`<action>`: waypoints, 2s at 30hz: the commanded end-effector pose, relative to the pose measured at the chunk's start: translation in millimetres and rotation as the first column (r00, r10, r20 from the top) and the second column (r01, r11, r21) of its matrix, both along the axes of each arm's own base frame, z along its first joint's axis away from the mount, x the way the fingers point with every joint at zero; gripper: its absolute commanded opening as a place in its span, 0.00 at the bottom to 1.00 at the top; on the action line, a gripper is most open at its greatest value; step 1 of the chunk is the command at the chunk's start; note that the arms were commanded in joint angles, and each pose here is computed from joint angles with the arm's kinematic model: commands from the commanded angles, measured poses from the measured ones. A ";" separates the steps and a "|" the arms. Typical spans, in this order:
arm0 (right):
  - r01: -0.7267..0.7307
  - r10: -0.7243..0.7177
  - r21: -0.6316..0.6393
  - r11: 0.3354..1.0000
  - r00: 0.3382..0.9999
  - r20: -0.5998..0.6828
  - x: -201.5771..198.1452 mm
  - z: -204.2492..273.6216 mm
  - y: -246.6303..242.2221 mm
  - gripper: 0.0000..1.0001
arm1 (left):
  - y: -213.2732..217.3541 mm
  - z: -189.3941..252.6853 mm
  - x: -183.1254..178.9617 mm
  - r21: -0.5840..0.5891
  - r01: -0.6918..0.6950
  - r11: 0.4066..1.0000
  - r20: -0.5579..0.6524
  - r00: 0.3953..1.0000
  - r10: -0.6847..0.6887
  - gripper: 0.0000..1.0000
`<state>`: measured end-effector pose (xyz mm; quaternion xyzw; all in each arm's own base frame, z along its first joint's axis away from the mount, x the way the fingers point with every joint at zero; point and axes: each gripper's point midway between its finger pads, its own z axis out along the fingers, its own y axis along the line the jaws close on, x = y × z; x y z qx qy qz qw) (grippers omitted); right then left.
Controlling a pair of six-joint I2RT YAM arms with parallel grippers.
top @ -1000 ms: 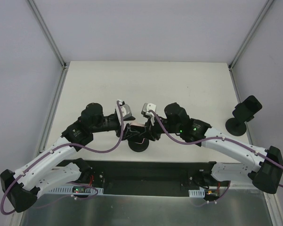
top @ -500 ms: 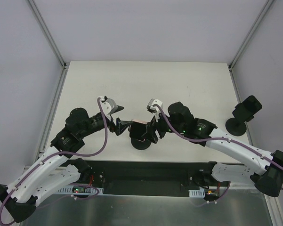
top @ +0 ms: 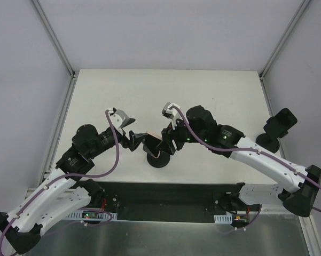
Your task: Place the phone on the phone stand
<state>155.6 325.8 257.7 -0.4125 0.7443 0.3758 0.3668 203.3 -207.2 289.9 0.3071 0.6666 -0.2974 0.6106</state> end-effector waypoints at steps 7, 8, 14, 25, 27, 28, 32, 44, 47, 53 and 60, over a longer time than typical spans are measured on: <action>0.010 -0.010 -0.013 1.000 1.000 -0.022 2.6 14.2 24.5 0.51 | 6.7 32.4 -5.1 -0.078 -0.002 0.997 0.108 0.994 0.011 0.82; 0.019 -0.019 -0.021 1.000 1.000 -0.015 4.8 14.9 24.4 0.48 | 9.8 32.2 -2.4 -0.078 -0.025 0.997 0.108 0.994 0.034 0.82; 0.084 -0.085 -0.074 0.994 0.996 -0.010 14.8 4.1 21.1 0.23 | 20.9 37.9 1.4 -0.098 -0.088 0.991 0.123 0.987 0.100 0.82; 0.581 -0.546 -0.110 0.806 0.803 0.239 113.9 32.2 -93.5 0.00 | 25.0 38.0 2.7 -0.103 -0.114 0.988 0.119 0.985 0.126 0.82; 0.662 -0.624 -0.089 0.744 0.737 0.260 137.5 42.1 -134.0 0.00 | 22.0 39.4 0.8 -0.108 -0.097 0.989 0.116 0.987 0.109 0.82; 0.672 -0.628 -0.090 0.735 0.725 0.283 144.9 44.6 -147.4 0.00 | 20.0 40.8 -1.8 -0.114 -0.082 0.990 0.111 0.989 0.094 0.81; 0.765 -0.722 -0.031 0.643 0.619 0.309 182.2 64.3 -222.5 0.00 | 14.4 45.0 -12.3 -0.129 -0.027 0.991 0.115 0.992 0.042 0.81; 0.828 -0.781 -0.007 0.560 0.531 0.328 260.9 93.3 -340.7 0.00 | 10.5 55.4 -28.8 -0.156 0.028 0.987 0.141 0.990 -0.006 0.81; 0.840 -0.786 -0.032 0.541 0.519 0.336 272.0 96.0 -357.0 0.00 | 7.8 59.0 -36.6 -0.164 0.058 0.985 0.151 0.988 -0.033 0.81; 0.861 -0.799 -0.068 0.504 0.494 0.343 282.9 98.1 -389.9 0.00 | 8.2 56.0 -34.7 -0.155 0.040 0.987 0.155 0.988 -0.016 0.81; 0.853 -0.803 -0.043 0.520 0.505 0.316 291.0 91.3 -413.3 0.00 | 1.9 50.1 -35.6 -0.137 0.055 0.989 0.144 0.989 -0.035 0.81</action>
